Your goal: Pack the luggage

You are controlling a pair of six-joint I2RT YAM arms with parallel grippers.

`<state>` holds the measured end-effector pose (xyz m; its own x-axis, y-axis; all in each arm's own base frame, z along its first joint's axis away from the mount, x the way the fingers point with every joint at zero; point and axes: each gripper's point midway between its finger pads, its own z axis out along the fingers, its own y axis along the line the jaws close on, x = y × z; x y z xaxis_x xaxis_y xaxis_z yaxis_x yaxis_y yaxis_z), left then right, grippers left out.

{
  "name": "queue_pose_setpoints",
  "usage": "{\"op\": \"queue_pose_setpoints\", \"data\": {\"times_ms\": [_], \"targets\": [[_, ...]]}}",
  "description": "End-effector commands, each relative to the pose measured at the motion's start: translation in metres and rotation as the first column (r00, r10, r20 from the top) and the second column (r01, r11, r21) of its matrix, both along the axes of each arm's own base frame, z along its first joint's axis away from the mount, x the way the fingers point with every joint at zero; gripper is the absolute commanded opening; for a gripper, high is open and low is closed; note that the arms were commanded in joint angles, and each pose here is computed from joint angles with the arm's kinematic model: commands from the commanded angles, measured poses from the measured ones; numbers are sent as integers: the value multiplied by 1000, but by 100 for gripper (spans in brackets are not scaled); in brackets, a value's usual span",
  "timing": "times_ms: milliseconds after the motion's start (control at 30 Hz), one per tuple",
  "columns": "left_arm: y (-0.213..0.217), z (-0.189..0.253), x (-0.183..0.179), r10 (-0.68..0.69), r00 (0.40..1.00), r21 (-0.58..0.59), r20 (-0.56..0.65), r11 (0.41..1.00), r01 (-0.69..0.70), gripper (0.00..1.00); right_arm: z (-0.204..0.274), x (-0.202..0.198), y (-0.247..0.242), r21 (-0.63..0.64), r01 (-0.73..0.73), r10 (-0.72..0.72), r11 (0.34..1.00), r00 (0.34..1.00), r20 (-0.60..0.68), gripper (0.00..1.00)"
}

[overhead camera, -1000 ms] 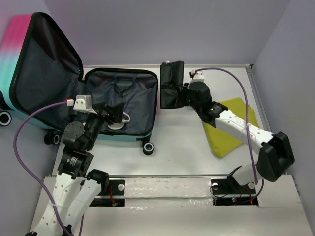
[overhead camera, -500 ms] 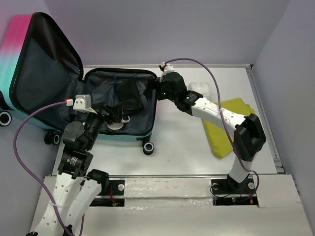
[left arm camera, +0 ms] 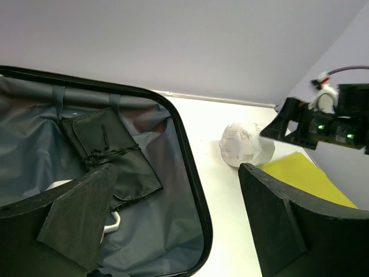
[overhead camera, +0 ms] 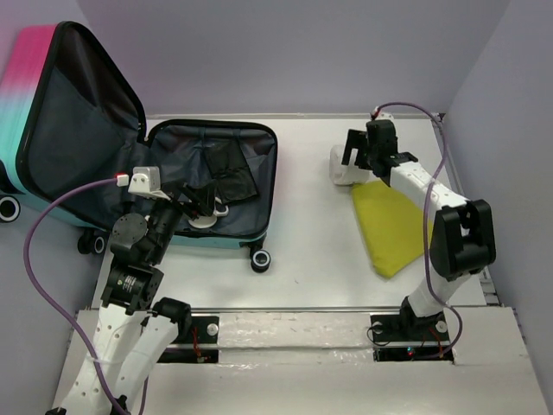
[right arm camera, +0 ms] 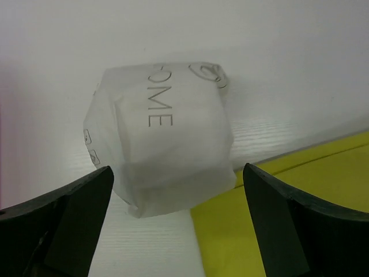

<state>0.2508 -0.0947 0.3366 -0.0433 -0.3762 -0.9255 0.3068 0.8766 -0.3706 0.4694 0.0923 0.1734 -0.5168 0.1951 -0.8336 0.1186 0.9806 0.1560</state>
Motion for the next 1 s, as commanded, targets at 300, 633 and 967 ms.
{"op": "queue_pose_setpoints", "data": {"times_ms": [300,633,967], "targets": [[-5,20,2,-24,998,-15,59,1000,25,99,-44,23,1,176,-121,131,977,990,-44,38],[-8,21,0,-39,997,-18,64,999,40,99,75,-4,35,185,-338,279,923,918,283,7],[-2,25,-1,-10,997,-43,75,999,13,99,167,-80,233,256,-730,570,633,664,483,8]]}}
